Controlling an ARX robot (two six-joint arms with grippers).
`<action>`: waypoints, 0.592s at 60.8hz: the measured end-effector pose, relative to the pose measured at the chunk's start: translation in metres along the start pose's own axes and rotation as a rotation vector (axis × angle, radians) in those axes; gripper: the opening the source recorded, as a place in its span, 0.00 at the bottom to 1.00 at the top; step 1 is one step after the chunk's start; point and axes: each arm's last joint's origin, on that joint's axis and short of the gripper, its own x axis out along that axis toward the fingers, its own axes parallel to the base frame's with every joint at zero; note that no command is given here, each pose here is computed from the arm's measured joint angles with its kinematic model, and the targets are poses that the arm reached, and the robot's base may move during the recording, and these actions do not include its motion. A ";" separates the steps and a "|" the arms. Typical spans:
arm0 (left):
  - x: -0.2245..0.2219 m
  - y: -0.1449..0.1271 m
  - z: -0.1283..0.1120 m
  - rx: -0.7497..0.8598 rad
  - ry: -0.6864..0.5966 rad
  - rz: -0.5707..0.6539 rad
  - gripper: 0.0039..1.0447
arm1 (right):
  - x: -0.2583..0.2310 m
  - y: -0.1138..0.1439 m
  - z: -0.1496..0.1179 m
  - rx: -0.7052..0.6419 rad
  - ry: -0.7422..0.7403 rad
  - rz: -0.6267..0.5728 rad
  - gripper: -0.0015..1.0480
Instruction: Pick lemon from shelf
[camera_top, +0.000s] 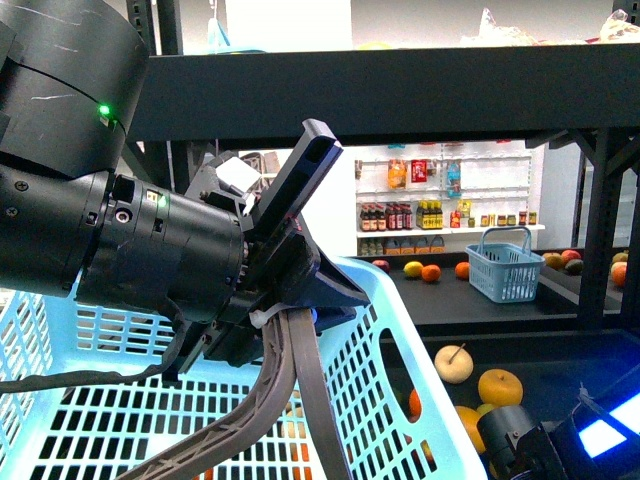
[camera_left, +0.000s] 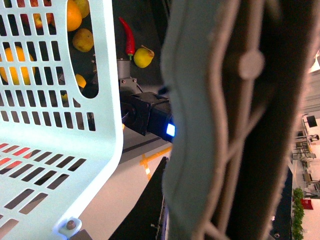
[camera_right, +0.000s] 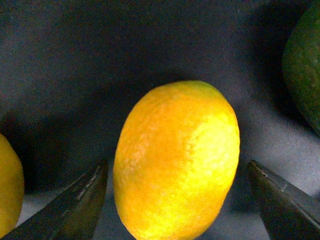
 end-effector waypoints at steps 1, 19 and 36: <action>0.000 0.000 0.000 0.000 0.000 0.000 0.12 | 0.000 0.000 0.000 -0.002 -0.013 0.008 0.74; 0.000 0.000 0.000 0.000 0.000 0.000 0.12 | -0.002 -0.010 0.002 -0.024 -0.029 0.038 0.50; 0.000 0.000 0.000 0.000 0.000 -0.001 0.12 | -0.069 -0.032 0.034 -0.074 -0.144 0.142 0.47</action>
